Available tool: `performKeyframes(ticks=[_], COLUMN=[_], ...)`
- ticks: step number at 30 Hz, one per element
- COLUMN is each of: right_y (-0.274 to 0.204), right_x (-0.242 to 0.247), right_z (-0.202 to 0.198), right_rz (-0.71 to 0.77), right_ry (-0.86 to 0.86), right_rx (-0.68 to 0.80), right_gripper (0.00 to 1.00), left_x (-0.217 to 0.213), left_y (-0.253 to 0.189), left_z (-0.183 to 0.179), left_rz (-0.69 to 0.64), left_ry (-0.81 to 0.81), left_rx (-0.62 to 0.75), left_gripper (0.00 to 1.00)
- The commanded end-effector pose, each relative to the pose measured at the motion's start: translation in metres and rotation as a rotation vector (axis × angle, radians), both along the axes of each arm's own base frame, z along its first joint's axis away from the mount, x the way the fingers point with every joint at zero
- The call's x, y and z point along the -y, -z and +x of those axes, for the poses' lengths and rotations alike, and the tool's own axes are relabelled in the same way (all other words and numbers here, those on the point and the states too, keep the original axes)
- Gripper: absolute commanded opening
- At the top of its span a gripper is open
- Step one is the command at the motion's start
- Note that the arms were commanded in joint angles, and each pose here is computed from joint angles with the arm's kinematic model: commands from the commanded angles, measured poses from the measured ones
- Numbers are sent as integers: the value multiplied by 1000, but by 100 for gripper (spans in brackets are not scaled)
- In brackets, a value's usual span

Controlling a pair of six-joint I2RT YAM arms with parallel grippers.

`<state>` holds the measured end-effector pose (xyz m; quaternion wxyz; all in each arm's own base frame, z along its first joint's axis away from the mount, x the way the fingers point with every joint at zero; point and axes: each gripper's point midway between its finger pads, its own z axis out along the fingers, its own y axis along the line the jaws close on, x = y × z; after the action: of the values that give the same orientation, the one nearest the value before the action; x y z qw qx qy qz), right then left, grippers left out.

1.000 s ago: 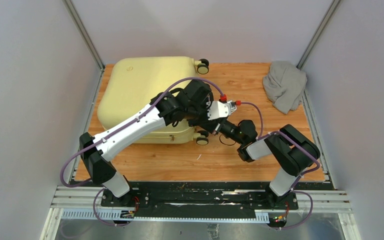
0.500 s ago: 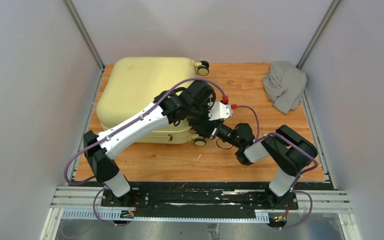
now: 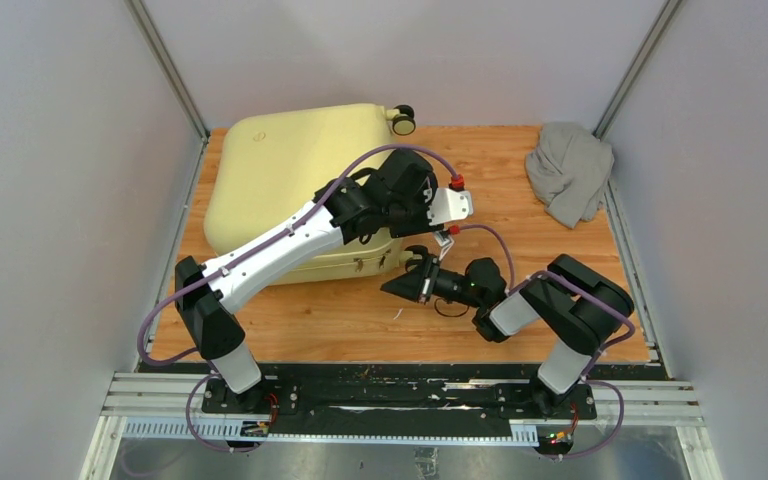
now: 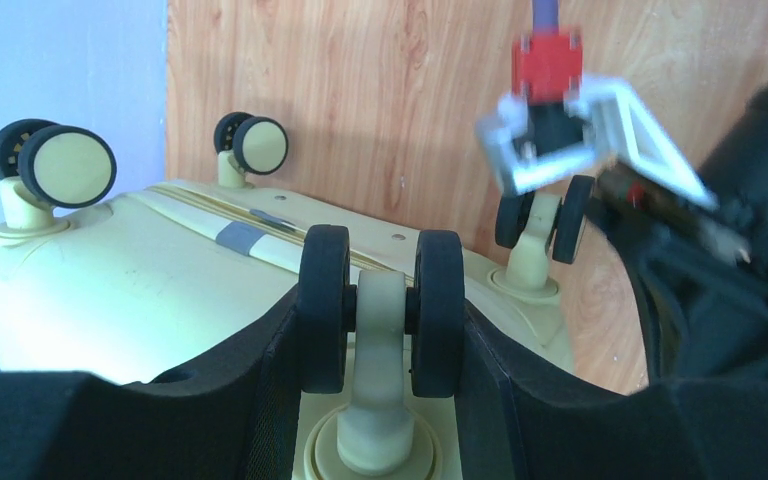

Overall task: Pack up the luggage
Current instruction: Zip the luggage at the center of the board.

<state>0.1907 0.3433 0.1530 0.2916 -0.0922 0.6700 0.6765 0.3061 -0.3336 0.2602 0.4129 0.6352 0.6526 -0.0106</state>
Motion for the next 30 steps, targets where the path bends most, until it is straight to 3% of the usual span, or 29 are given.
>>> performKeyframes(ticks=[1,5,9,12,21,30], right_y=[-4,-3,-12,-27,-26,-41], right_x=[38,46,51,50,37,34], right_z=[22,28,31,32,47,50], right_rz=[-3,-125,-312,-365,-549,-485], right_ry=[130,202,300,348,462,523], right_rx=[41,124,332,492,640,697], right_gripper=[21,34,50,59,60,57], left_x=[23,21,22,24,26,25], left_y=[-144,-141,-145,-151,-164,-169], left_z=[7,4,2,1,-5,-10], left_rz=[-367,-373,-392,-421,-476,-505], left_ry=[37,35,32,22,6,4], left_rx=[283,272,259,236,188,166], left_gripper=[0,0,0,0,0,0])
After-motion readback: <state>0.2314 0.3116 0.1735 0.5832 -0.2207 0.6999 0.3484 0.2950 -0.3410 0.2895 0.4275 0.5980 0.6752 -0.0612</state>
